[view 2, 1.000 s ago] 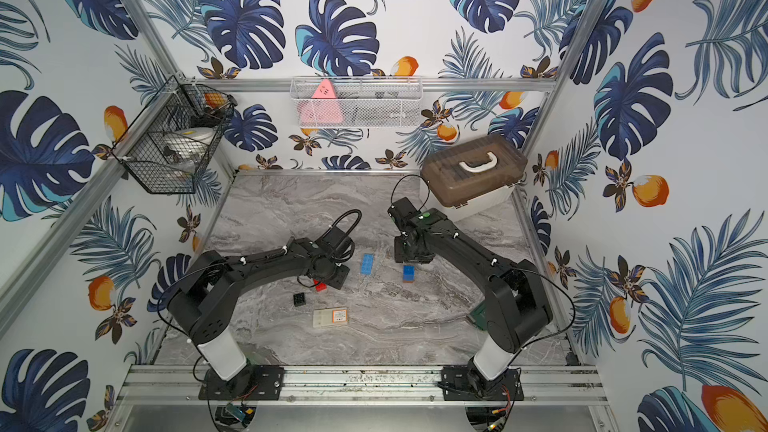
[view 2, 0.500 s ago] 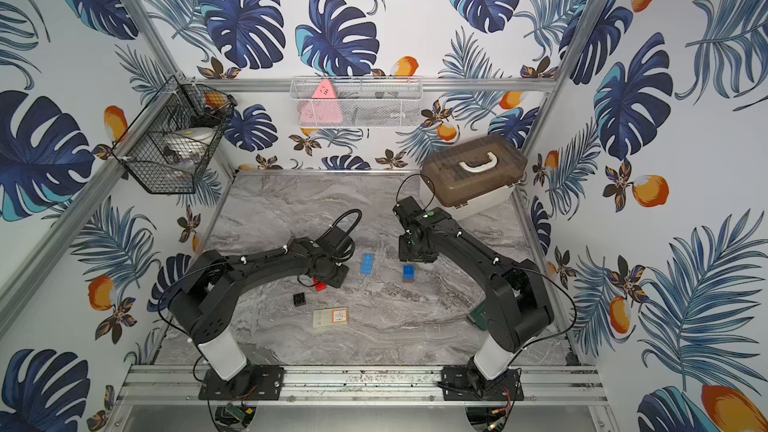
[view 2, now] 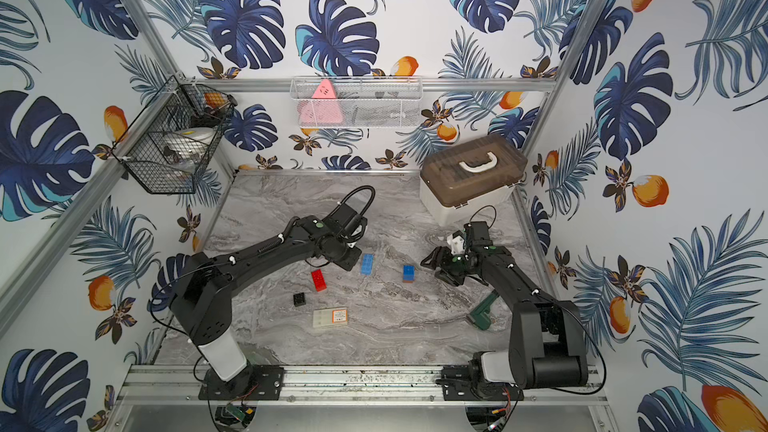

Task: Assemble a spoon with lego
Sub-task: Pick up the lego brick from the center of the board, then place the lego brick at the center of the board.

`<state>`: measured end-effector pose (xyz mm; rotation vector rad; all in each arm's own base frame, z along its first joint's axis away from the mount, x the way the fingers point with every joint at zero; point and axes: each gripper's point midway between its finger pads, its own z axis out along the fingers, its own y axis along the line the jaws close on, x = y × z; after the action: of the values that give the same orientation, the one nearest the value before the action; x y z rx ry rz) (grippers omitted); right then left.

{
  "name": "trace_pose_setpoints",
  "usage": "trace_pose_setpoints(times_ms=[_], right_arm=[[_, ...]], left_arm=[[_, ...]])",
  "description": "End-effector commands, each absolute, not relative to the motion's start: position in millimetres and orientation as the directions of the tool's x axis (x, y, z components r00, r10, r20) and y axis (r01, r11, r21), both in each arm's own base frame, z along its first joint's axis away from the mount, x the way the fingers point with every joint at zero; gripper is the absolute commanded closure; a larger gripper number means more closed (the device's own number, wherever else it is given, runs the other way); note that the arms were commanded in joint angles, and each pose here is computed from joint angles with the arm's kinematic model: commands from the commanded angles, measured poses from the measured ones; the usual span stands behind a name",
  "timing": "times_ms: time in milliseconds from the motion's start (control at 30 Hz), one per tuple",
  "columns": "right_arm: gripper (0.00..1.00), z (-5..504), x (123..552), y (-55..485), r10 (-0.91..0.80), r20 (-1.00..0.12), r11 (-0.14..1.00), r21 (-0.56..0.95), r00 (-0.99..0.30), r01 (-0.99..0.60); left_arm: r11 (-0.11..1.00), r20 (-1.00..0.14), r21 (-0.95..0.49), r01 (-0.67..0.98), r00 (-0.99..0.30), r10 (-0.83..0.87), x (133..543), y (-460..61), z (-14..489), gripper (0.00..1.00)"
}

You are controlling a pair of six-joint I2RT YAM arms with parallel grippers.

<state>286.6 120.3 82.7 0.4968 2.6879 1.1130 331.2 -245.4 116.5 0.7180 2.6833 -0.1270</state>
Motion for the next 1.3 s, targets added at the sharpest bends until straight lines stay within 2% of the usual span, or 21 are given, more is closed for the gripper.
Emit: trace_pose_setpoints(times_ms=[0, 133, 233, 400, 500, 633, 700, 833, 933, 1100, 1267], right_arm=[[0.32, 114, 300, 147, 0.319, -0.076, 0.43, 0.9, -0.945, 0.073], [0.31, 102, 298, 147, 0.319, -0.061, 0.4, 0.913, -0.946, 0.077], [0.31, 97, 295, 146, 0.313, -0.057, 0.418, 0.905, -0.948, 0.084], [0.31, 95, 298, 131, 0.331, -0.103, 0.553, 0.827, -0.938, 0.104], [0.31, 105, 302, 119, 0.321, -0.172, 0.66, 0.746, -0.931, 0.089], [0.31, 113, 304, 130, 0.185, -0.261, 0.85, 0.527, -0.948, 0.021], [0.31, 117, 307, 147, 0.129, -0.274, 0.883, 0.468, -0.953, -0.014], [0.31, 118, 311, 160, 0.117, -0.283, 0.891, 0.454, -0.952, -0.026], [0.31, 117, 309, 161, 0.114, -0.281, 0.893, 0.45, -0.953, -0.026], [0.31, 121, 308, 157, 0.102, -0.291, 0.903, 0.428, -0.951, -0.035], [0.31, 119, 308, 159, 0.105, -0.286, 0.897, 0.44, -0.952, -0.034]], left_arm=[[0.793, -0.286, 0.027, 0.609, -0.755, 0.59, 315, -252, 123, 0.77], [0.73, -0.306, 0.002, 0.684, -0.694, 0.652, 314, -277, 138, 0.77], [0.729, -0.293, 0.012, 0.684, -0.695, 0.657, 318, -280, 141, 0.77], [0.789, -0.234, 0.063, 0.612, -0.759, 0.608, 320, -260, 117, 0.78], [0.844, -0.213, 0.067, 0.532, -0.819, 0.533, 318, -239, 92, 0.79], [0.898, -0.191, 0.054, 0.436, -0.878, 0.438, 313, -214, 62, 0.78], [0.911, -0.179, 0.029, 0.412, -0.894, 0.41, 311, -209, 48, 0.77], [0.922, -0.186, 0.01, 0.387, -0.905, 0.382, 313, -211, 31, 0.77], [0.924, -0.166, 0.015, 0.383, -0.91, 0.38, 313, -210, 20, 0.71], [0.92, -0.167, 0.007, 0.392, -0.906, 0.388, 313, -212, 22, 0.44], [0.918, -0.221, -0.036, 0.395, -0.899, 0.378, 318, -227, 50, 0.36]])
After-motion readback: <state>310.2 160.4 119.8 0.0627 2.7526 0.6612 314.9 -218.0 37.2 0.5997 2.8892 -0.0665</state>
